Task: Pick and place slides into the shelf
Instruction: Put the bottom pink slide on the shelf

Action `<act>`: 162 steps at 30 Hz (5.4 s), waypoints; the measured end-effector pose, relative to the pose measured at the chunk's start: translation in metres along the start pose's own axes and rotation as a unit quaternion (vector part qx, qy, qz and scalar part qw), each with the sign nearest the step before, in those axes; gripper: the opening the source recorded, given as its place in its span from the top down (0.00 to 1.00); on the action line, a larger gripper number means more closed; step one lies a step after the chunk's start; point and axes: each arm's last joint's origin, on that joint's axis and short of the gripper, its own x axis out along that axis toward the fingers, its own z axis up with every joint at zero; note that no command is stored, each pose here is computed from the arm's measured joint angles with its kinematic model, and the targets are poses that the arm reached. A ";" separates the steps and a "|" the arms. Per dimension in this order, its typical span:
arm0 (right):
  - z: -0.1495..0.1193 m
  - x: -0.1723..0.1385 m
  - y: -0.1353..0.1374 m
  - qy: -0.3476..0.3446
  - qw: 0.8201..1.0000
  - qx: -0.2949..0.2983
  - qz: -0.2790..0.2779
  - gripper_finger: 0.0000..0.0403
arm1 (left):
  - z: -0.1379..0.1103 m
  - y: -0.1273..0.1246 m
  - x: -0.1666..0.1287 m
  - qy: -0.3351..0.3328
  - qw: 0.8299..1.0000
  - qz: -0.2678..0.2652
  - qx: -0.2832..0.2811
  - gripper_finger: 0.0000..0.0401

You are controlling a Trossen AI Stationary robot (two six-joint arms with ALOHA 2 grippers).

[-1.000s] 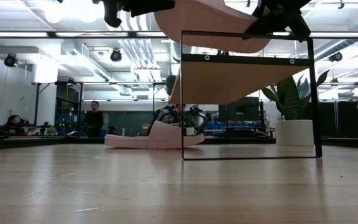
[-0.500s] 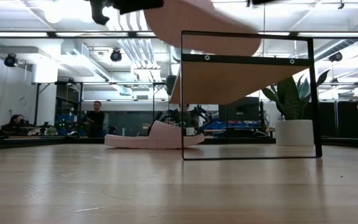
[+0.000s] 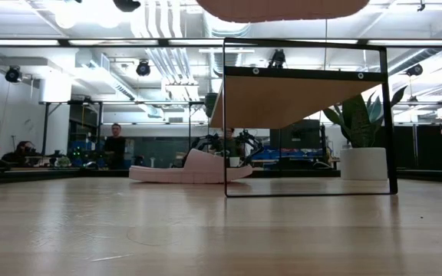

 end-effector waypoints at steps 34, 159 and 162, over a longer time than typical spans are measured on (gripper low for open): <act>-0.020 0.014 -0.011 -0.011 0.998 0.040 0.051 0.64 | 0.002 0.011 0.033 -0.015 0.999 0.006 0.051 0.96; -0.089 0.058 0.032 0.375 0.898 0.134 0.188 0.98 | 0.016 0.009 -0.067 0.062 0.915 -0.033 -0.397 0.34; -0.095 0.059 0.032 0.391 0.895 0.126 0.175 0.98 | 0.016 0.009 -0.067 0.062 0.915 -0.034 -0.397 0.34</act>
